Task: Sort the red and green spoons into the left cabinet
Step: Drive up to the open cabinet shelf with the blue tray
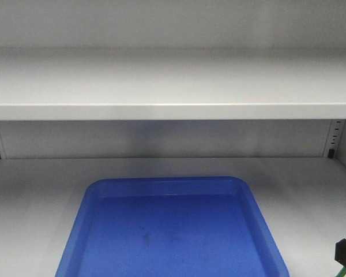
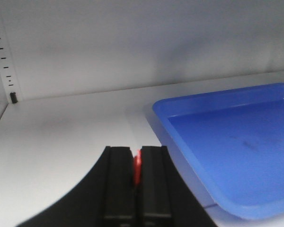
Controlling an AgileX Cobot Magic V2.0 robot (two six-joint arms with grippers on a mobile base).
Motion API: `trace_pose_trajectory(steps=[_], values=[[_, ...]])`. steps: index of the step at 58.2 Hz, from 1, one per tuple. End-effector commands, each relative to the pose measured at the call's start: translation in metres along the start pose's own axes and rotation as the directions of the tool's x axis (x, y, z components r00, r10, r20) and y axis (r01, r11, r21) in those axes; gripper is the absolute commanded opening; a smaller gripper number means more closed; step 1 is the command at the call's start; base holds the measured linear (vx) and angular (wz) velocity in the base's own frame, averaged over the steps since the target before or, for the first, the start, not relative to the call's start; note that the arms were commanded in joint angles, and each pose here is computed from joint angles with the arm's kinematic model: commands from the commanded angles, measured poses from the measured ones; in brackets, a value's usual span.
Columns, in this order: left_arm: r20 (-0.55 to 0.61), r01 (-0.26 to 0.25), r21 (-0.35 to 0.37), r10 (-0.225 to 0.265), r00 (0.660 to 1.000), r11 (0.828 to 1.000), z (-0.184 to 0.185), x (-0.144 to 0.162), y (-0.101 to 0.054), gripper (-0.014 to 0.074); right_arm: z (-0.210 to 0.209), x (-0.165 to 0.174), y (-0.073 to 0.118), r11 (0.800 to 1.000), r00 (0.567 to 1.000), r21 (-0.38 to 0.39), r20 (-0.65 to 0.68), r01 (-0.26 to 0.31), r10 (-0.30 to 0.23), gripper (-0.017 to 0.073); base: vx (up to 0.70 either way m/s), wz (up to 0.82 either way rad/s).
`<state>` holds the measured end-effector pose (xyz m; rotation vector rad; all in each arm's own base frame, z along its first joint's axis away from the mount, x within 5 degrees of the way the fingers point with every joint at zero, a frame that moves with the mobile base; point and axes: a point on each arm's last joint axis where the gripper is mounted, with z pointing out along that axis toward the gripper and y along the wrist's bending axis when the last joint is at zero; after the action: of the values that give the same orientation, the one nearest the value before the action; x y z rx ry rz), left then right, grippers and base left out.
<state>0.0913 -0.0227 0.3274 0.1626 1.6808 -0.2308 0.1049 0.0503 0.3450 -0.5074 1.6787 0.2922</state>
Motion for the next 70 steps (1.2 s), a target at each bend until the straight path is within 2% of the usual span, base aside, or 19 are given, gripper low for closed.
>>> trace_pose_trajectory(steps=[1, 39, 47, 64, 66, 70], values=[[0.088, 0.021, -0.022, -0.019, 0.996, 1.000, -0.002, -0.014, 0.002, -0.0003, -0.002, -0.014, -0.005, 0.999, 0.997, 0.044, 0.078, -0.005, 0.002, -0.0003, 0.14, -0.09], [0.088, 0.022, -0.022, -0.020, 0.996, 1.000, -0.002, -0.014, 0.002, -0.0003, -0.002, -0.014, -0.005, 0.999, 0.997, 0.044, 0.077, -0.005, 0.002, -0.0003, 0.04, -0.03], [0.088, 0.022, -0.022, -0.020, 0.996, 1.000, -0.002, -0.014, 0.002, -0.0003, -0.002, -0.017, -0.007, 0.997, 0.994, 0.070, 0.110, -0.009, 0.001, -0.0003, 0.00, 0.00], [0.114, 0.026, -0.037, -0.021, 0.993, 0.999, -0.002, -0.017, 0.003, -0.0003, 0.005, -0.016, -0.008, 0.997, 0.994, 0.061, 0.095, -0.053, 0.047, -0.0003, 0.00, 0.00], [0.111, 0.034, -0.035, -0.030, 0.993, 0.999, -0.001, -0.017, 0.003, -0.0003, 0.008, -0.015, -0.008, 0.996, 0.994, 0.056, 0.088, -0.071, 0.066, -0.0003, 0.00, 0.00], [0.100, 0.088, -0.023, -0.085, 0.991, 0.996, 0.004, -0.016, 0.003, -0.0003, 0.017, -0.013, -0.010, 0.993, 0.992, 0.051, 0.068, -0.107, 0.104, -0.0003, 0.00, 0.00]])
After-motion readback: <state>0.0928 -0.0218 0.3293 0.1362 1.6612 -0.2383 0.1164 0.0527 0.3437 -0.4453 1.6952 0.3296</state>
